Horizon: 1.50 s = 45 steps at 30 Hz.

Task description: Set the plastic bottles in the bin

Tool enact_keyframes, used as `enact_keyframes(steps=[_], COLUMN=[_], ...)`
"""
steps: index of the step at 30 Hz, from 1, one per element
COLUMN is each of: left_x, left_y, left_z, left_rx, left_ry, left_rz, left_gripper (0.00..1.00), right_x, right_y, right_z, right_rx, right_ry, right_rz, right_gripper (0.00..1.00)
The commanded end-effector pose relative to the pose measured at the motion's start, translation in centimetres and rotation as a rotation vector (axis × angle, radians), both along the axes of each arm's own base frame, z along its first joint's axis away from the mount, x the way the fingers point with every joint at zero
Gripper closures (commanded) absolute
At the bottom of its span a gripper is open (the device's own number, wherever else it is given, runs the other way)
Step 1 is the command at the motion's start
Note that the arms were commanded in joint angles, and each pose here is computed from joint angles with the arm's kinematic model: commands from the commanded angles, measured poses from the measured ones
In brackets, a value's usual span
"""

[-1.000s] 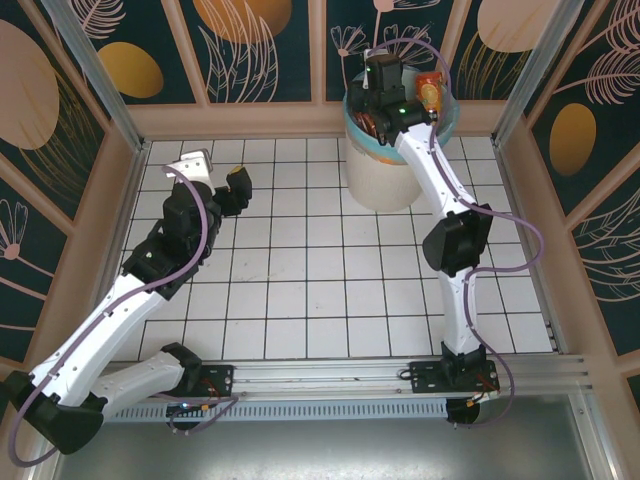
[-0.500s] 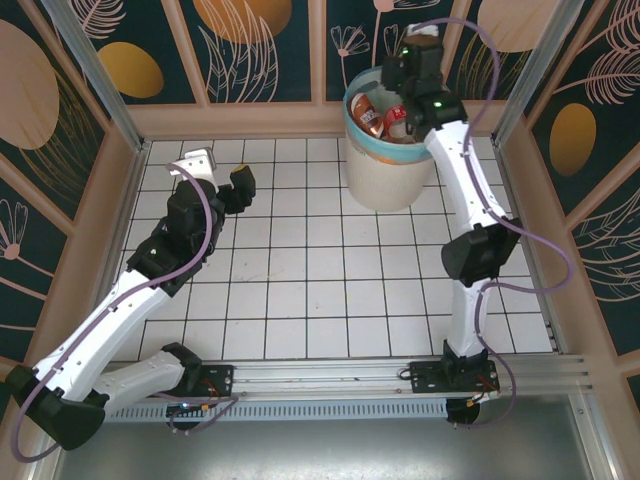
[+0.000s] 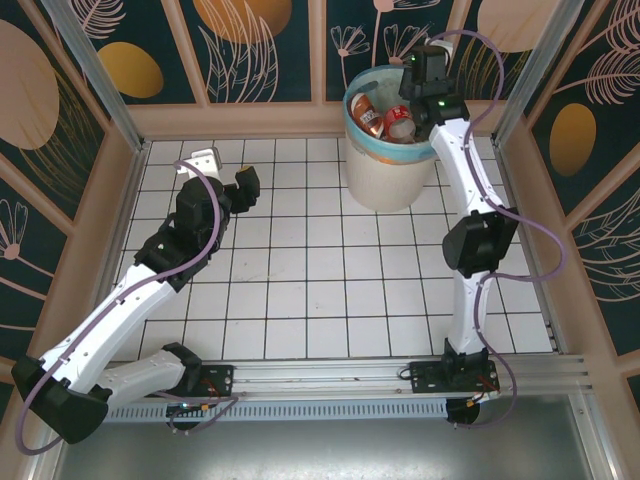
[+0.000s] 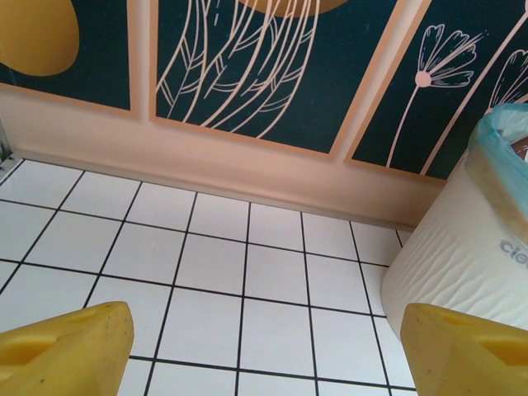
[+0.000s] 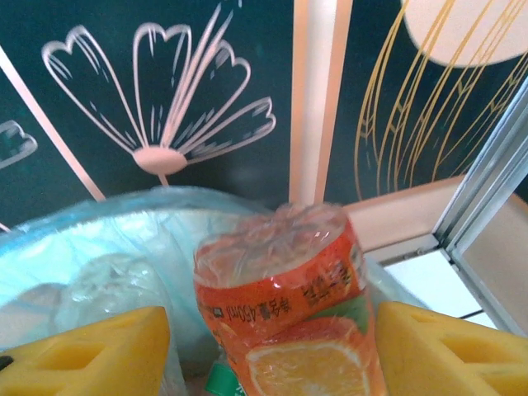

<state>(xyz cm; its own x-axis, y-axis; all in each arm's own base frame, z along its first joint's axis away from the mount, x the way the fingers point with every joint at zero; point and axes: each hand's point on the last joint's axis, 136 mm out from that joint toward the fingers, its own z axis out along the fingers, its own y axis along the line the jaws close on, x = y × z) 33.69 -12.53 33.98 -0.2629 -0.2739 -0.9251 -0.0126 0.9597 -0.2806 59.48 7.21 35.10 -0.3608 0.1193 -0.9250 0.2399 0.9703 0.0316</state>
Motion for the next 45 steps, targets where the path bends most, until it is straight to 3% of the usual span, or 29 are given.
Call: enact_keyframes(steps=[1,7,12,17,20,25,30,33,37,41,45], left_x=[-0.1,-0.1,0.2,0.5,0.2,-0.1,-0.2,0.6,2.3,3.3,3.0], left_y=[0.2,0.3,1.2,3.7,5.9,10.9,15.0,15.3,15.4,14.1,15.3], left_z=[1.5,1.7,2.2,1.3,-0.4,-5.2,-10.2,-13.0,-16.4,-18.4,-19.1], left_rx=[-0.028,-0.037,0.004,0.072,0.133,0.201,0.215,0.268,0.276,0.268,0.225], left_ry=[-0.032,-0.042,-0.075,-0.133,-0.166,-0.175,-0.167,-0.151,-0.129,-0.159,-0.188], left_rz=[0.014,0.017,0.068,0.221,0.349,0.534,0.586,0.512,0.377,0.209,0.221], left_gripper=[0.15,0.15,0.14,0.05,0.02,0.01,0.02,0.02,0.01,0.02,0.01], right_x=[0.4,-0.3,-2.7,-7.8,-12.1,-21.3,-27.1,-28.1,-28.4,-29.4,-29.5], right_y=[0.0,3.5,2.7,1.6,1.2,-2.6,-7.9,-9.8,-10.5,-10.4,-9.8], right_z=[-1.8,-0.5,4.0,9.1,9.5,5.3,-3.3,-9.3,-15.2,-18.2,-18.1], right_rx=[0.071,0.128,0.117,0.105,0.116,0.116,-0.035,-0.114,-0.086,-0.029,-0.035], right_ry=[0.038,0.004,-0.083,-0.192,-0.242,-0.387,-0.399,-0.377,-0.365,-0.428,-0.486], right_rz=[0.021,0.195,0.163,0.113,0.113,0.058,-0.105,-0.132,-0.089,-0.031,0.039], right_gripper=[0.34,0.39,0.36,0.27,0.27,0.25,0.19,0.17,0.18,0.17,0.16])
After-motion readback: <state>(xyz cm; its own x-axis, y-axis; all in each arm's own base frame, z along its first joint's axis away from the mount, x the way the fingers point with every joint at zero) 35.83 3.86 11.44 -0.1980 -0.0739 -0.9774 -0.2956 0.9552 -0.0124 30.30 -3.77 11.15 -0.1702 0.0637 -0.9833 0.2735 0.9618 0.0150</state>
